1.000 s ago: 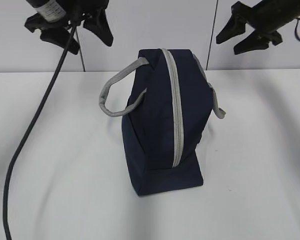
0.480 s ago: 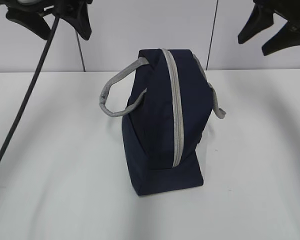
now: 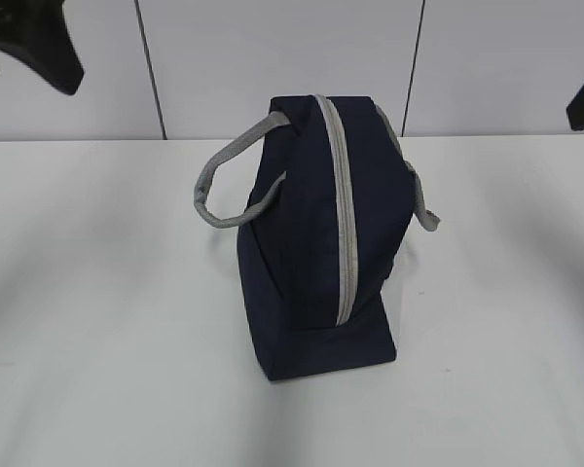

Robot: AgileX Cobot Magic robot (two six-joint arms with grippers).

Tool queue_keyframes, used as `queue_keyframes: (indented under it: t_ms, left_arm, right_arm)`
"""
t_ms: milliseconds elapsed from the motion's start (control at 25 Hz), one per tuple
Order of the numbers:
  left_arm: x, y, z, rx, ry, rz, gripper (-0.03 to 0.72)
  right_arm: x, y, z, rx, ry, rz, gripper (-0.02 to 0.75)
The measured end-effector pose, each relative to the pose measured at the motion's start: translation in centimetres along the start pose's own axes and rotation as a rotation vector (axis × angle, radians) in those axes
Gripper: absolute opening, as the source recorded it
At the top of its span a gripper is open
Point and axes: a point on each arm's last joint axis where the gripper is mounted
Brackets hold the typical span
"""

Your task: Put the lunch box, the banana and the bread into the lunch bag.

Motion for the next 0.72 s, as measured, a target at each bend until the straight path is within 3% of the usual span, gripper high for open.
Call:
queue_keyframes:
  t_ms: [440, 720]
  left_arm:
    - [2.3, -11.0, -0.8, -0.001, -0.005, 0.064, 0.53]
    - [4.9, -16.8, -1.2, 0.002, 0.003, -0.029, 0.529]
  right_arm:
    - [4.4, -10.2, -1.3, 0.035, -0.01, -0.149, 0.516]
    - [3.4, -16.0, -3.2, 0.033, -0.021, -0.166, 0.516]
Point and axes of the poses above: a point on each arm's last joint axis where the gripper is mounted, x pointing back along that axis away from the gripper, z along the wrist's bending axis when the last joint is at zero, y = z × x, and after that the axes turned 14 degrees about -x, right-handed
